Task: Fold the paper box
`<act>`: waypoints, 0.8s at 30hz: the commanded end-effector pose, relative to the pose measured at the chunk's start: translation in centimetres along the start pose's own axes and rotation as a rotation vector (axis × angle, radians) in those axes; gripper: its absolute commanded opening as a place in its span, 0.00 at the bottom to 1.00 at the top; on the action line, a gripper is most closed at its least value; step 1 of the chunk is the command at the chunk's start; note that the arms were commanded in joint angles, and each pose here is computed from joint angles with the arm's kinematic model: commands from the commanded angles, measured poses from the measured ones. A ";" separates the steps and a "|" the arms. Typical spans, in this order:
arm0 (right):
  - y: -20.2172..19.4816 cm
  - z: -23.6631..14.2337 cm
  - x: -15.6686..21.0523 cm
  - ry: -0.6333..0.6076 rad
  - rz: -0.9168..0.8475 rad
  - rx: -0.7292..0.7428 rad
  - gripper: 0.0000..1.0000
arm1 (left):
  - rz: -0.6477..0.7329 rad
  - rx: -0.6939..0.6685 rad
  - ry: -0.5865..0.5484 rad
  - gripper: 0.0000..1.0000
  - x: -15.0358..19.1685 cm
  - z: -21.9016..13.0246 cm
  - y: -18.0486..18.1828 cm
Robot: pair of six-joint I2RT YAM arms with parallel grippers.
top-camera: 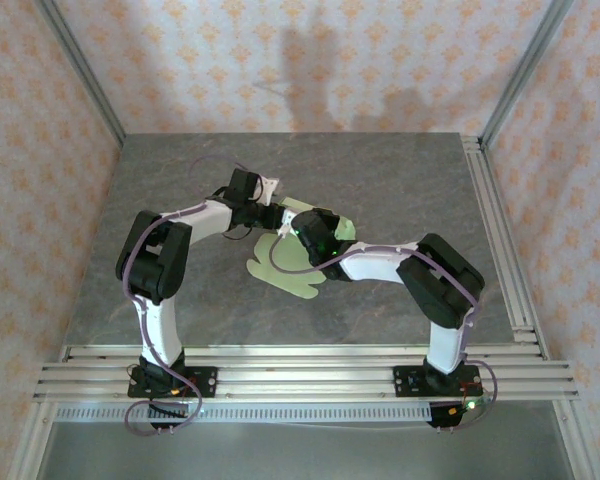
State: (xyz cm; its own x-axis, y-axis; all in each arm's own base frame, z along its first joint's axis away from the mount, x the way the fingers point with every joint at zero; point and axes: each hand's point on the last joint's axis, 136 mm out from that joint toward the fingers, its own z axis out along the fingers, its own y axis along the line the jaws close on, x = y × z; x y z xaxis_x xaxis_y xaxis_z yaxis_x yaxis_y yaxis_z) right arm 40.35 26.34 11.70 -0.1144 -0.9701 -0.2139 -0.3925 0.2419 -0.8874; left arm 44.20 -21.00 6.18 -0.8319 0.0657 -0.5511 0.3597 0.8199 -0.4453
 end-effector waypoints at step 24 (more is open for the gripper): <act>-5.5 -10.0 -5.1 -0.418 0.679 -0.337 0.74 | 0.042 -0.088 -0.038 0.19 -0.4 -0.2 0.3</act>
State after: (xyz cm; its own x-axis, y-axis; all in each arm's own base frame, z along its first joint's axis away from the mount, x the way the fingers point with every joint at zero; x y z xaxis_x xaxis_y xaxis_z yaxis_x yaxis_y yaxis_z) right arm 35.23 29.70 20.12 -0.0640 -0.6718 -0.7380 -0.5719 0.6307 -0.5245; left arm 44.42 -20.67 5.84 -0.8258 0.0709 -0.5595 0.3469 0.8461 -0.4047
